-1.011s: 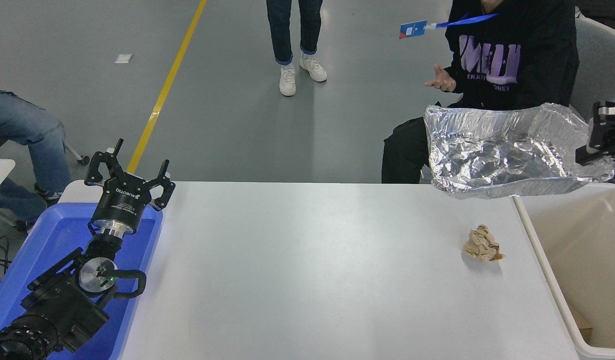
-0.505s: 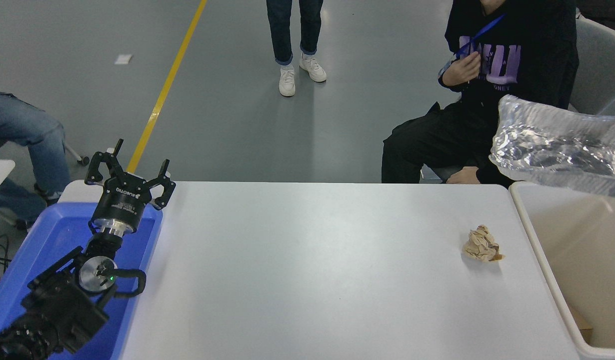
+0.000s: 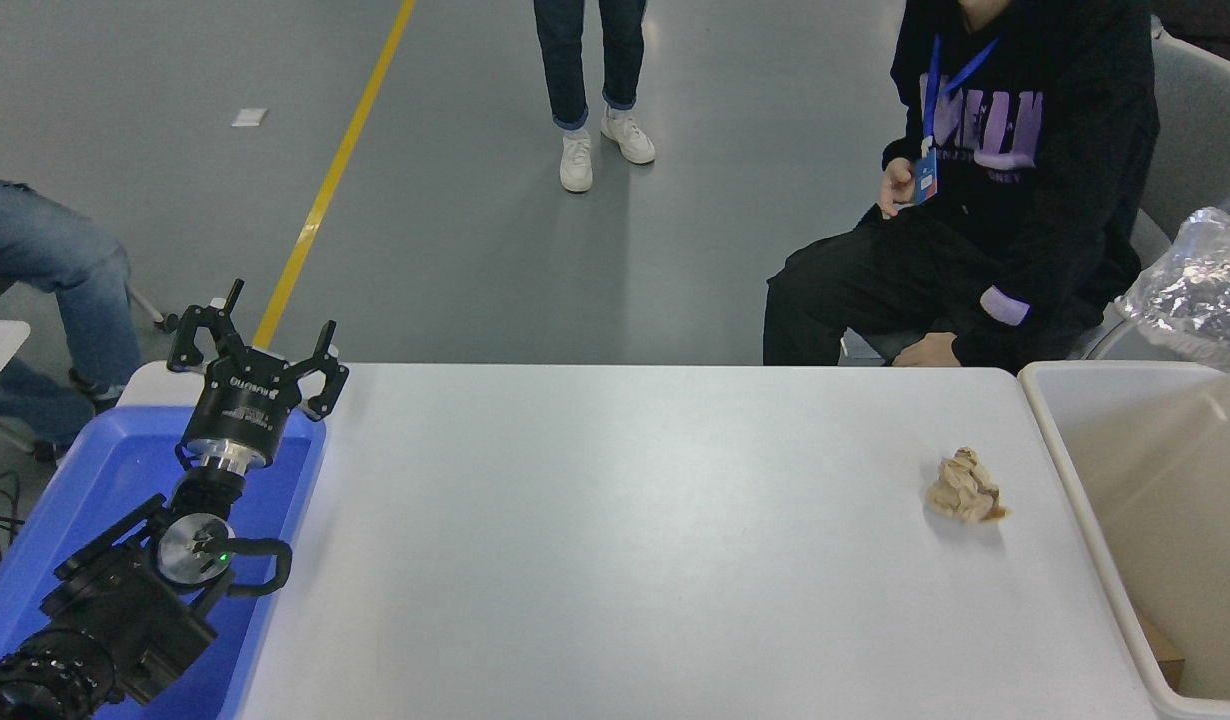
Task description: Pick up foil plate and place in dustbin
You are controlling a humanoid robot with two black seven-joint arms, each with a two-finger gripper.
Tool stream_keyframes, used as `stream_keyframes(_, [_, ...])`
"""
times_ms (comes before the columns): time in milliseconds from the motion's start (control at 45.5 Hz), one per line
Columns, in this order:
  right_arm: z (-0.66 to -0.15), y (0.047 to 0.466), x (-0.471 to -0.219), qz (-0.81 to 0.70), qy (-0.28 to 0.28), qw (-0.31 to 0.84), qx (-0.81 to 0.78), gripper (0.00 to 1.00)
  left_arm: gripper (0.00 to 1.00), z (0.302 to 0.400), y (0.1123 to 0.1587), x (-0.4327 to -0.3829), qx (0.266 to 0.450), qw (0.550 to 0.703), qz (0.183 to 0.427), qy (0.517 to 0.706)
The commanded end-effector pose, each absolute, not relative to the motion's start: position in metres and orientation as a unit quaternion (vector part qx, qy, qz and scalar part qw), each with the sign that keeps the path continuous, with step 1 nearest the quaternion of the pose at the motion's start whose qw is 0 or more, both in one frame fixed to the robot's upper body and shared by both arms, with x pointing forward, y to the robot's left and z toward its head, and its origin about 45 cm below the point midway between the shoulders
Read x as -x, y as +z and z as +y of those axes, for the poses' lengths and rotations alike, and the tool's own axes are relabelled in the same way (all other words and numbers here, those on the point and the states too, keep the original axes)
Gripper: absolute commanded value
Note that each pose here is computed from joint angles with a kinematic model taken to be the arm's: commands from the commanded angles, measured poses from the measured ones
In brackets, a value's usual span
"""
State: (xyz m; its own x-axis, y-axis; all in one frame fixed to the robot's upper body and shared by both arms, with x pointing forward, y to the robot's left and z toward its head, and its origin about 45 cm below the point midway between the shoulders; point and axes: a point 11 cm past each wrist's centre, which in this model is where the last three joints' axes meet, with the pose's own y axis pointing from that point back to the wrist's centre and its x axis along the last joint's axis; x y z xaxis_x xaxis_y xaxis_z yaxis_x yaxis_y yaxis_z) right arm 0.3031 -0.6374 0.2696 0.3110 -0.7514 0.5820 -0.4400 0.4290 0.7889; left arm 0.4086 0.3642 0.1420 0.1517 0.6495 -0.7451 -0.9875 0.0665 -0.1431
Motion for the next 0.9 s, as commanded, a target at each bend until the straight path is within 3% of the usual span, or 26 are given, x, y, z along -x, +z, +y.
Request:
stream_keyframes(0, [-0.66,0.196,-0.273,-0.608,-0.136,0.621,-0.475,0.0,0.98,0.3641,0.1419,-0.4087,0.329,0.684,0.257,0.598])
stream_keyframes(462, [-0.652,0.133,-0.251,-0.64,-0.141,0.615,-0.438,0.0,0.98,0.3641,0.1419,-0.4087,0.329,0.684,0.257,0.598])
stream_keyframes(879, [-0.644,0.108,-0.24,-0.642,-0.137,0.622,-0.427,0.0,0.98,0.3642,0.142,-0.4086,0.329,0.684,0.257,0.599])
